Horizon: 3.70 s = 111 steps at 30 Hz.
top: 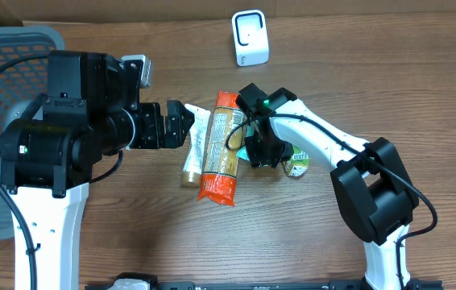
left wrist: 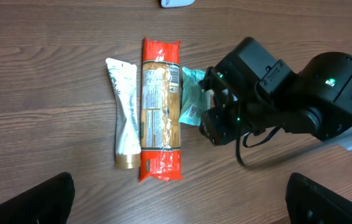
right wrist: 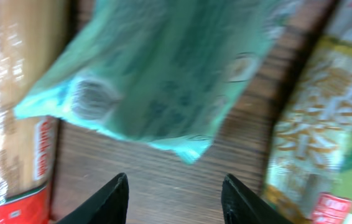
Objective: Scan the item barcode
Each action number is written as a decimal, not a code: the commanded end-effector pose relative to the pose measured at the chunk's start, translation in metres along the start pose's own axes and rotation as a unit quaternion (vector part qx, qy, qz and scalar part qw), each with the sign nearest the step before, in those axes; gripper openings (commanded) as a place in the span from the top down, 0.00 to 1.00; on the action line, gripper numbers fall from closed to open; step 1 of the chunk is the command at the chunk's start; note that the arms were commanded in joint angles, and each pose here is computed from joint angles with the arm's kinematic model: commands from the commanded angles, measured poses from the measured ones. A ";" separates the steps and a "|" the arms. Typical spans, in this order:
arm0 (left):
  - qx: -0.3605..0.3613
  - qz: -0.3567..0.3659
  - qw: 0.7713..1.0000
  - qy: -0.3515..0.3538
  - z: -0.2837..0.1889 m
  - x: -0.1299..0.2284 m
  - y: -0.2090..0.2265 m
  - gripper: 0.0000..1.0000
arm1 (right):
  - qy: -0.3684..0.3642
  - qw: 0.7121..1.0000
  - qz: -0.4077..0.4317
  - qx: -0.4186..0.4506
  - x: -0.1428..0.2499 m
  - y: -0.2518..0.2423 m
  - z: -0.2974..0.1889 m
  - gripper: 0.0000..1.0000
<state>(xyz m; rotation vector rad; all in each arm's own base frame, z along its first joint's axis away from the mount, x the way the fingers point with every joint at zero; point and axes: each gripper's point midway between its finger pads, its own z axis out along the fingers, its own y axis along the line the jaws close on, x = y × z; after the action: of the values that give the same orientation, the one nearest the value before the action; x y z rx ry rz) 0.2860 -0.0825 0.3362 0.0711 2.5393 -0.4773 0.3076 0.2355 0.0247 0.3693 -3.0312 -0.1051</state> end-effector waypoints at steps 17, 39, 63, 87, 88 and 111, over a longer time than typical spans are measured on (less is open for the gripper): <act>0.006 0.014 1.000 0.003 0.002 0.000 -0.003 0.00 | -0.125 0.991 0.032 0.015 -0.039 -0.066 -0.089 0.23; 0.006 0.014 1.000 0.003 0.002 0.000 -0.003 0.00 | -0.085 0.996 0.018 0.002 -0.062 -0.079 -0.021 0.57; 0.006 0.014 1.000 0.003 0.002 0.000 -0.003 0.01 | -0.081 0.971 0.222 -0.044 -0.059 -0.119 -0.055 0.96; 0.006 0.014 1.000 0.003 0.002 0.000 -0.003 0.00 | -0.019 0.951 0.303 -0.056 -0.010 -0.208 -0.081 0.58; 0.006 0.014 1.000 0.003 0.002 0.000 -0.003 0.01 | -0.006 0.951 0.305 -0.054 -0.003 -0.207 -0.078 0.59; 0.006 0.014 1.000 0.003 0.002 0.000 -0.003 0.00 | -0.002 0.979 0.167 -0.113 -0.001 -0.079 -0.011 0.76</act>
<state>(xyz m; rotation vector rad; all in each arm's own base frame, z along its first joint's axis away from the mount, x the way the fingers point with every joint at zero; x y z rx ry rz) 0.2860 -0.0825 0.3362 0.0713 2.5392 -0.4778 0.3150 0.1350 0.0113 -0.2040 -2.9066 -0.3063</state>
